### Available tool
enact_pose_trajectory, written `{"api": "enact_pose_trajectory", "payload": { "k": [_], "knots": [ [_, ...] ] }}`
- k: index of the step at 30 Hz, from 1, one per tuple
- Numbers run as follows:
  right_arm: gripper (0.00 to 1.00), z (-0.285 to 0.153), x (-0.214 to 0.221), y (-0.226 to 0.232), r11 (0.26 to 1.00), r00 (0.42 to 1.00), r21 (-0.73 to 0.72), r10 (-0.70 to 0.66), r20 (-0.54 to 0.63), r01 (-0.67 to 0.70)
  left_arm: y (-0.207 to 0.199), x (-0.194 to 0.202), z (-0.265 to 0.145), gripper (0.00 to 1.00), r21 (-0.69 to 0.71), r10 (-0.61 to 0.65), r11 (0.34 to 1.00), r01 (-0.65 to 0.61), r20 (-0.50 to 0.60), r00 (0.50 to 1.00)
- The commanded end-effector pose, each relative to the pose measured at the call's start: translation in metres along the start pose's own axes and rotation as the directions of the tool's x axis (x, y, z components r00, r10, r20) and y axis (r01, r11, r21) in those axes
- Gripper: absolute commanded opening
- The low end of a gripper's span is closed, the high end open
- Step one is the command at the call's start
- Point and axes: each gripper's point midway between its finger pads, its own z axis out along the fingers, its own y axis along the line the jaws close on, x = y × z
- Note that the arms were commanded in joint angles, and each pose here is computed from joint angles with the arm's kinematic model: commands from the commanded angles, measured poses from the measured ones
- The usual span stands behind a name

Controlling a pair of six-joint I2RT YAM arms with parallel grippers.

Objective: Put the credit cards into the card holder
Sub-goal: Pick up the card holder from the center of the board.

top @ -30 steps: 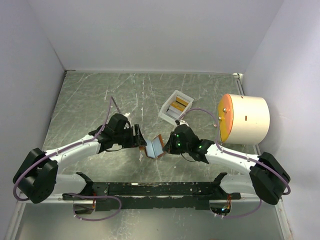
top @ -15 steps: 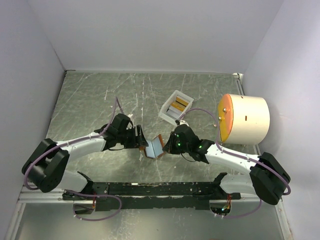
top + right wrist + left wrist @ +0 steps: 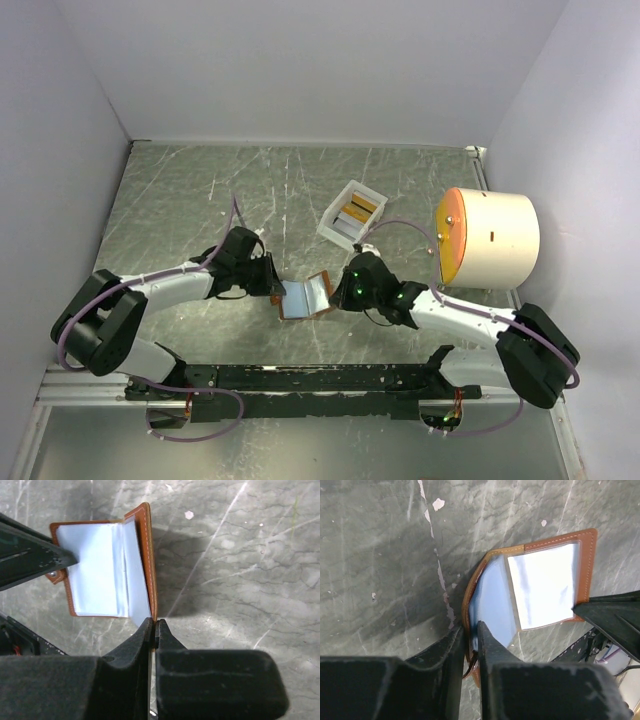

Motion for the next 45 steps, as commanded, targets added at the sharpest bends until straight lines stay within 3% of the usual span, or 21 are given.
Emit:
{"api": "enact_pose_trajectory", "payload": {
  "k": [1, 5, 11, 20, 30, 33, 40, 45],
  "knots": [
    [0.02, 0.005, 0.011, -0.021, 0.997, 1.000, 0.083, 0.009, -0.020, -0.007, -0.007, -0.004, -0.004, 0.21, 0.059, 0.022, 0.998, -0.023, 0.015, 1.000],
    [0.17, 0.005, 0.008, -0.018, 0.996, 0.999, 0.095, 0.004, -0.034, 0.000, -0.014, -0.005, -0.007, 0.13, 0.091, 0.043, 0.995, -0.044, 0.011, 0.999],
    [0.34, -0.001, -0.015, -0.010, 0.987, 0.995, 0.130, -0.095, -0.017, 0.096, -0.021, -0.009, -0.013, 0.14, 0.107, 0.074, 0.991, -0.074, 0.006, 0.997],
    [0.39, -0.018, -0.073, 0.008, 0.945, 0.957, 0.198, -0.280, 0.080, 0.260, -0.032, -0.012, -0.026, 0.12, 0.124, 0.124, 0.985, -0.121, -0.018, 0.992],
    [0.40, 0.001, -0.195, -0.016, 0.841, 0.870, 0.405, -0.458, 0.181, 0.358, -0.030, -0.015, -0.051, 0.13, 0.035, 0.135, 0.990, -0.134, -0.041, 0.990],
    [0.41, 0.017, -0.218, -0.020, 0.782, 0.825, 0.440, -0.547, 0.146, 0.441, -0.031, -0.018, -0.059, 0.12, 0.014, 0.154, 0.988, -0.153, -0.046, 0.987],
    [0.45, 0.047, -0.258, -0.053, 0.522, 0.705, 0.624, -0.707, -0.065, 0.581, -0.035, -0.019, -0.068, 0.12, 0.035, 0.205, 0.978, -0.204, -0.026, 0.978],
    [0.45, 0.070, -0.267, -0.062, 0.445, 0.647, 0.606, -0.747, -0.155, 0.659, -0.036, -0.021, -0.072, 0.11, 0.039, 0.234, 0.971, -0.234, 0.004, 0.972]
  ]
}}
